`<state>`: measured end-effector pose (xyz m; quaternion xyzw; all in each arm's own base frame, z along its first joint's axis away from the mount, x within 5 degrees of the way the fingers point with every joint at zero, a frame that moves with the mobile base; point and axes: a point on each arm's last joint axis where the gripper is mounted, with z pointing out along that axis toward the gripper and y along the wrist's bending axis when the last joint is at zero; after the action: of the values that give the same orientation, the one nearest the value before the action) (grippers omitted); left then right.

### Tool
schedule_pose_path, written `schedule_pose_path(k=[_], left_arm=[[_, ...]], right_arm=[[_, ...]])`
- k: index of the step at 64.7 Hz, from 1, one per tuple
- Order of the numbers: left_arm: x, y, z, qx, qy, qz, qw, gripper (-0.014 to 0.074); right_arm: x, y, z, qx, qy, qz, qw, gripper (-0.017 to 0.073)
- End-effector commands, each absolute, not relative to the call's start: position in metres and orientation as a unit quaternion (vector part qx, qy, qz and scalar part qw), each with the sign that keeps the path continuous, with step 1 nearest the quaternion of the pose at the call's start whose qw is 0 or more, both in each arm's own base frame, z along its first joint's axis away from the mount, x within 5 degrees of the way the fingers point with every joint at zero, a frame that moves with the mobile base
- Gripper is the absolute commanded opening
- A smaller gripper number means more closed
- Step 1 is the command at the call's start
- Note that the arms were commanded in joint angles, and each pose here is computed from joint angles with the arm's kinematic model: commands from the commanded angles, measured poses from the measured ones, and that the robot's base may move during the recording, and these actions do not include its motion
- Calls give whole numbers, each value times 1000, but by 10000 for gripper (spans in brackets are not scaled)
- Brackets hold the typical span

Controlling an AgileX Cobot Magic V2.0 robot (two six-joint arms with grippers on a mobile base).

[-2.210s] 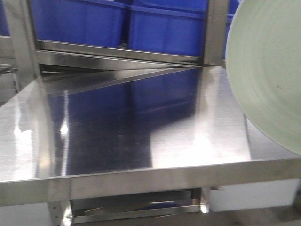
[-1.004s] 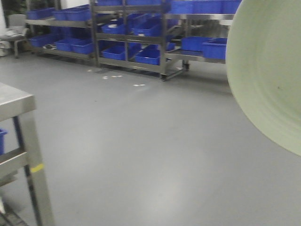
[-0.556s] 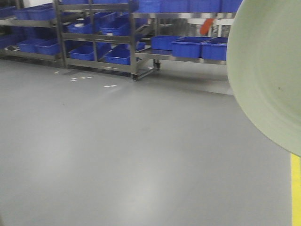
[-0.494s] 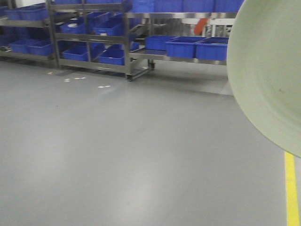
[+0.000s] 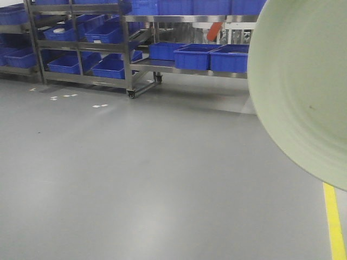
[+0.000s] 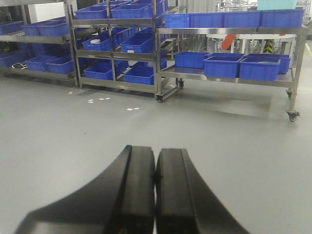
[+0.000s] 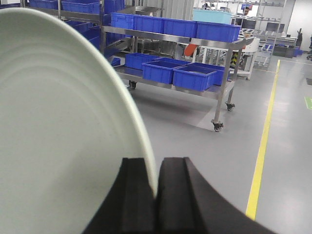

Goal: Place green plate on second shelf with right arm
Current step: 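Drive the base toward the shelf rack of blue bins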

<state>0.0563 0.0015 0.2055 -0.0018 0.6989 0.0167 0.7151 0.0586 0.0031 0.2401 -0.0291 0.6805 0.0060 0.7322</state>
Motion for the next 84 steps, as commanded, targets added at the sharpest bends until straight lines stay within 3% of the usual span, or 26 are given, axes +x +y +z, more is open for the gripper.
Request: schedule_pose_path(k=[1,84], left_arm=[[56,1,200,-1,677,16,736,130],[56,1,200,-1,677,16,736,130]], right_arm=[[56,2,260,-20,631,6,775,50],[56,2,260,-20,631,6,775,50]])
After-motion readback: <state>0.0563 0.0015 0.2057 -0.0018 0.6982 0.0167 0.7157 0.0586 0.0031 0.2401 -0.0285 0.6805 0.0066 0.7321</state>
